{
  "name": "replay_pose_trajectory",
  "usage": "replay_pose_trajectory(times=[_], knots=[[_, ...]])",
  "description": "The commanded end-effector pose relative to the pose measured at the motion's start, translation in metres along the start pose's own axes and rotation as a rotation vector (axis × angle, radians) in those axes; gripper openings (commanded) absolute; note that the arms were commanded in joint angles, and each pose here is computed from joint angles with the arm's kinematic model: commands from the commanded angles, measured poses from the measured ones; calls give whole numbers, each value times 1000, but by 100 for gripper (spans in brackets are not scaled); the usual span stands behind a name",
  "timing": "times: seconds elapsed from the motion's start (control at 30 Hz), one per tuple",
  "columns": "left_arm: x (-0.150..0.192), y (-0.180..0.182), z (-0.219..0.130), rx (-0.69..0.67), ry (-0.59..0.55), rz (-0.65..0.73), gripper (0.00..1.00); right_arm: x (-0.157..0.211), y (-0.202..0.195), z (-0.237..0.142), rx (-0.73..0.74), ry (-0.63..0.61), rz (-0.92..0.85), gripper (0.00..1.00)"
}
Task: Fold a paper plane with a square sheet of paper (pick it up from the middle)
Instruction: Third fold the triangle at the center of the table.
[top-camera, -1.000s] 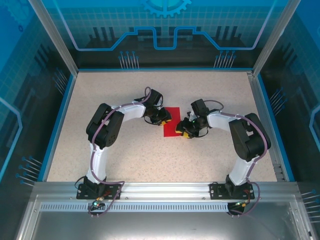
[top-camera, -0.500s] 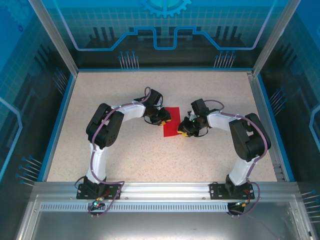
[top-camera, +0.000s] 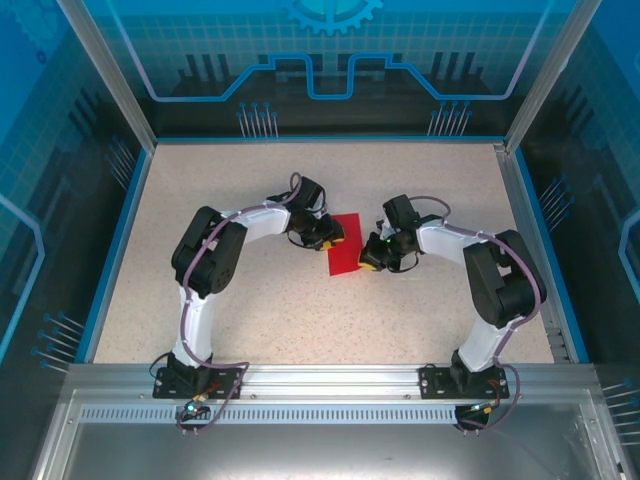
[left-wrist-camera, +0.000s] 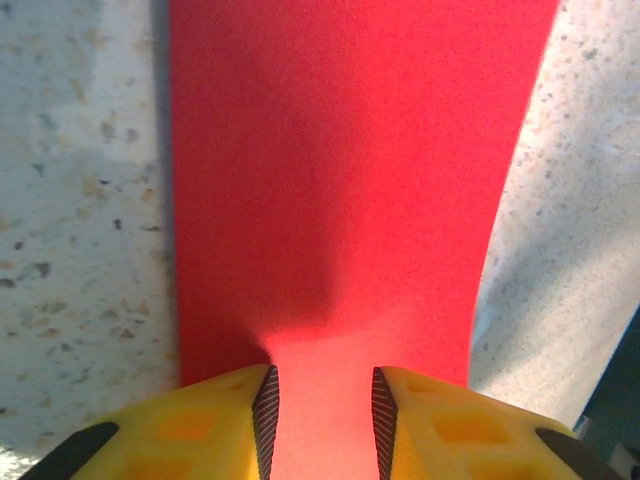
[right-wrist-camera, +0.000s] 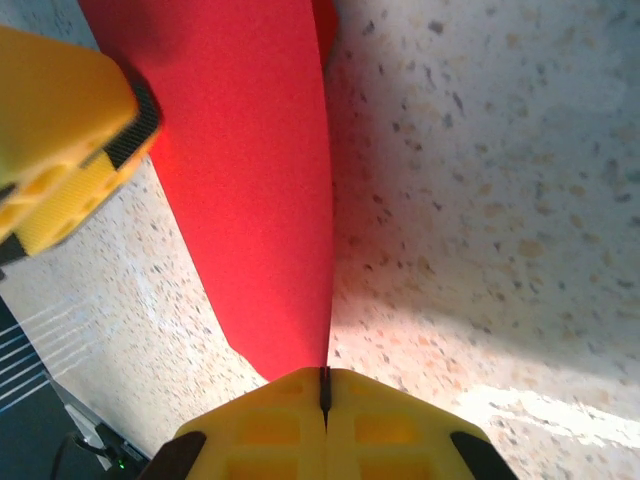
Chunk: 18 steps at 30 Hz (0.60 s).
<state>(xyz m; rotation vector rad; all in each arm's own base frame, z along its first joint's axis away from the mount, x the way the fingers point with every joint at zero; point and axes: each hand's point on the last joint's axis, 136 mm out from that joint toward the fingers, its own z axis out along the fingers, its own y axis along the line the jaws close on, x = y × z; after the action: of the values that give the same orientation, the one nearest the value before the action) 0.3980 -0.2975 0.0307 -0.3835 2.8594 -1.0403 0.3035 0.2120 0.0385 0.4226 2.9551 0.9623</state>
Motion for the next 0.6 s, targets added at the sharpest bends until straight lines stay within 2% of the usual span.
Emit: replay_pose_trajectory(times=[0.0,0.37,0.57], knots=[[-7,-38,-29,96,-29,90,34,14,-2,-9,26,56,-39,0],[-10,2,-11,-57,-37,71,32,19,-3,-10,33,79,-51,0],[-9,20,-1,-115,-20,53,29,8,13,-10,-18,51,-74,0]])
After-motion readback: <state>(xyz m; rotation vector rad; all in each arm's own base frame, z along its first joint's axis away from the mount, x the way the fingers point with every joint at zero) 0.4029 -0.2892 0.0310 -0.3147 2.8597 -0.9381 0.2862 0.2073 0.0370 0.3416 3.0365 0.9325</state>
